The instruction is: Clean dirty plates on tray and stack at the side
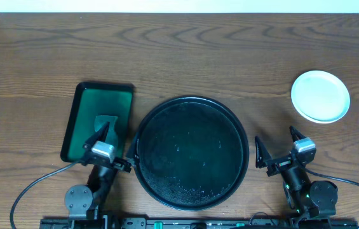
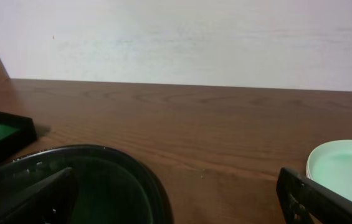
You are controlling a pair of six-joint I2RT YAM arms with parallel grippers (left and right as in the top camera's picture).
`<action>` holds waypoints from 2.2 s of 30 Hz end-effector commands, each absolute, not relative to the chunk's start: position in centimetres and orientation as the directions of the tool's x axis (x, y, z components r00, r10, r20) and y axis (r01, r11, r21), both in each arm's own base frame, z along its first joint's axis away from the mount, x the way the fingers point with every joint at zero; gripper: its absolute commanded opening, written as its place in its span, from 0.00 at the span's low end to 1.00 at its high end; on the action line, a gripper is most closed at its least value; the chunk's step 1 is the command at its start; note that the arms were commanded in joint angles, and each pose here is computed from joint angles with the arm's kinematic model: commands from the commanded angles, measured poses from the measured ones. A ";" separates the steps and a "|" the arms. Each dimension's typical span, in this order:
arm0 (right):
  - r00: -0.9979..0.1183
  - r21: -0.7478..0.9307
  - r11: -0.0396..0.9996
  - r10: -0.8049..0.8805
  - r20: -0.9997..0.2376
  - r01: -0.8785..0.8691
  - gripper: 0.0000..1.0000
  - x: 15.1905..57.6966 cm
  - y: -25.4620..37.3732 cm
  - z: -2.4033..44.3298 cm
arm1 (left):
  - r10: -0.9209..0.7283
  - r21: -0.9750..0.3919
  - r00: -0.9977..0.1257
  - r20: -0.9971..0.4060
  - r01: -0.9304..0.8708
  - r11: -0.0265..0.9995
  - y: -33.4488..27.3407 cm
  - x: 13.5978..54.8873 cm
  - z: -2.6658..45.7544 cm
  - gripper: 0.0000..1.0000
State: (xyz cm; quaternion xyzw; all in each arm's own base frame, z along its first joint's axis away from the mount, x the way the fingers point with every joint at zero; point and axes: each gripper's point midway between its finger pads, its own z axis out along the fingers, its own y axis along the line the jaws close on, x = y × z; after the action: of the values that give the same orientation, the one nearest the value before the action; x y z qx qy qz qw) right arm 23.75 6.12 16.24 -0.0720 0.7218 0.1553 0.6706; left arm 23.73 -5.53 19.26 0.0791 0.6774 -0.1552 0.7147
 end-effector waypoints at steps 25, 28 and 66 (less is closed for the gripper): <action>-0.095 0.138 0.941 0.114 -0.989 -0.308 0.99 23.7 6.1 16.1 | -0.273 -0.300 -0.184 -0.944 0.136 0.944 -3.3 24.1 14.1 0.85; -0.095 0.139 0.941 0.115 -0.989 -0.308 0.99 23.7 6.1 16.1 | -0.273 -0.300 -0.184 -0.944 0.138 0.944 -3.4 24.1 14.1 0.85; -0.095 0.138 0.941 0.114 -0.989 -0.308 0.99 23.7 6.1 16.1 | -0.274 -0.300 -0.183 -0.944 0.138 0.944 -3.4 24.2 14.1 0.85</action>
State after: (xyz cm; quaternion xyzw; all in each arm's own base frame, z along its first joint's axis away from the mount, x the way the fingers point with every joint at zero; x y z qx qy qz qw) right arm 23.75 6.12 16.24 -0.0720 0.7218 0.1553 0.6706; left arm 24.33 -3.08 15.57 -0.0530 0.7349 -0.1627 0.6563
